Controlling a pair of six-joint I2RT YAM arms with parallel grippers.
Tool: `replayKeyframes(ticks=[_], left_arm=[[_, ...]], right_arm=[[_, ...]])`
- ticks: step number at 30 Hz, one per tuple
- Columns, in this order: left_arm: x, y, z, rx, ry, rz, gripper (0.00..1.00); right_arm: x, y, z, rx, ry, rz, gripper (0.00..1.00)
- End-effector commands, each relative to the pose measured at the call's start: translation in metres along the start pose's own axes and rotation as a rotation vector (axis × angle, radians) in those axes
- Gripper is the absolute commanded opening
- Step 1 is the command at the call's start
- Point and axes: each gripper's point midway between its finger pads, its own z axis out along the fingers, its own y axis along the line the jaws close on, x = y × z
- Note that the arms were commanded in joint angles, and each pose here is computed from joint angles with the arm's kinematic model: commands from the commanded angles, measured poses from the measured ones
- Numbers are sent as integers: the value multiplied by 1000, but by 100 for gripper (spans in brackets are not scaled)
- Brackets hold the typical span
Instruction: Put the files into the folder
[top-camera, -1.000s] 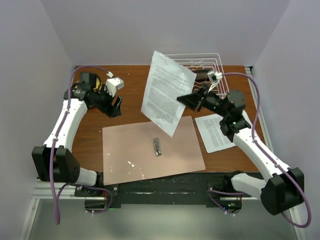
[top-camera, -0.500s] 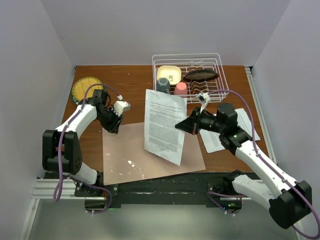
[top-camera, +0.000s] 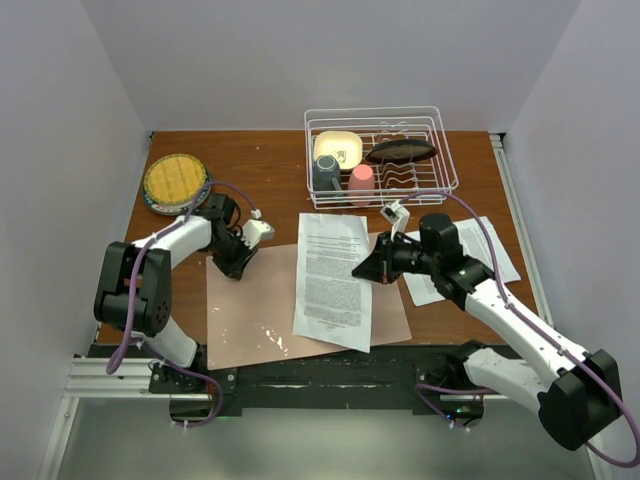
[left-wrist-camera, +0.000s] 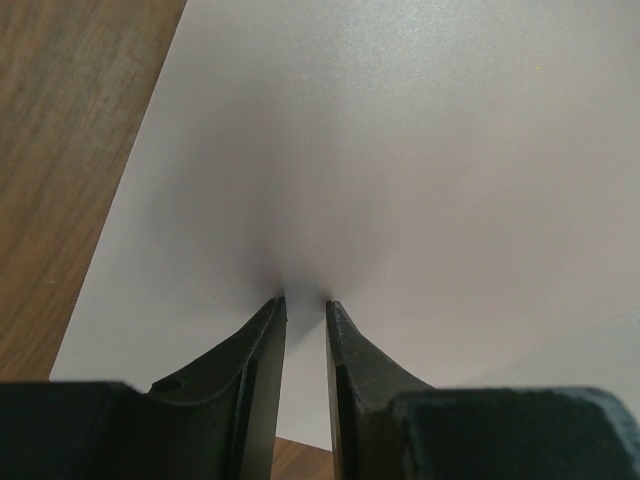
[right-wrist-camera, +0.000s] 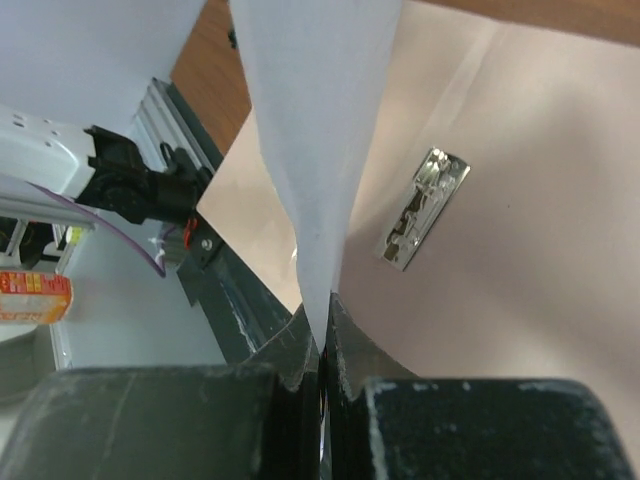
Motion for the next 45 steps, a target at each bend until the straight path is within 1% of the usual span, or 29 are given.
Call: replayKeyframes(ticks=[1,8,13,17,19,20,21,22,23,24,26,28,31,32,35,39,42,45], left_arm=[[-27,8,12,-32,-68,0,28],[-57,9,28,-13,-93,-5,25],[-52,2,29,10,-92,-8,24],[-48,-5,22,21,-103,-12,24],[-50,-10,12,27,-119,-11,24],[-58,-9,0,11,-151,-4,24],[-58,-11,-7,17,-151,-16,24],[-63,-12,-15,22,-171,-13,25],[-66,-12,-24,21,-184,-13,28],[-72,-13,-39,6,-206,0,29],[-73,-11,-55,-27,-229,16,31],[-65,-4,-56,-66,-213,17,31],[-40,10,-45,-113,-150,-16,31],[-24,12,-37,-111,-120,-44,30],[-5,22,-26,-145,-82,-61,29],[4,38,-19,-219,-54,-64,27],[9,42,-12,-225,-27,-65,25],[13,43,-7,-227,-18,-59,24]], right_arm=[[11,-12,5,46,26,2,0],[14,-25,9,99,37,-6,0],[14,-31,11,120,32,-4,0],[12,-33,19,104,21,11,0],[11,-35,25,96,20,23,0],[10,-35,27,93,20,24,0],[8,-35,29,92,13,22,0],[9,-35,32,90,22,25,0],[8,-35,33,91,22,24,0],[7,-36,35,90,23,22,0],[7,-33,37,84,28,16,0],[6,-32,38,84,28,11,0],[5,-30,39,79,30,6,0],[4,-30,39,79,28,6,0],[3,-27,39,74,26,1,0],[-1,-24,43,57,14,-3,0],[-2,-23,49,53,27,6,0],[-12,-18,56,33,-2,-12,0]])
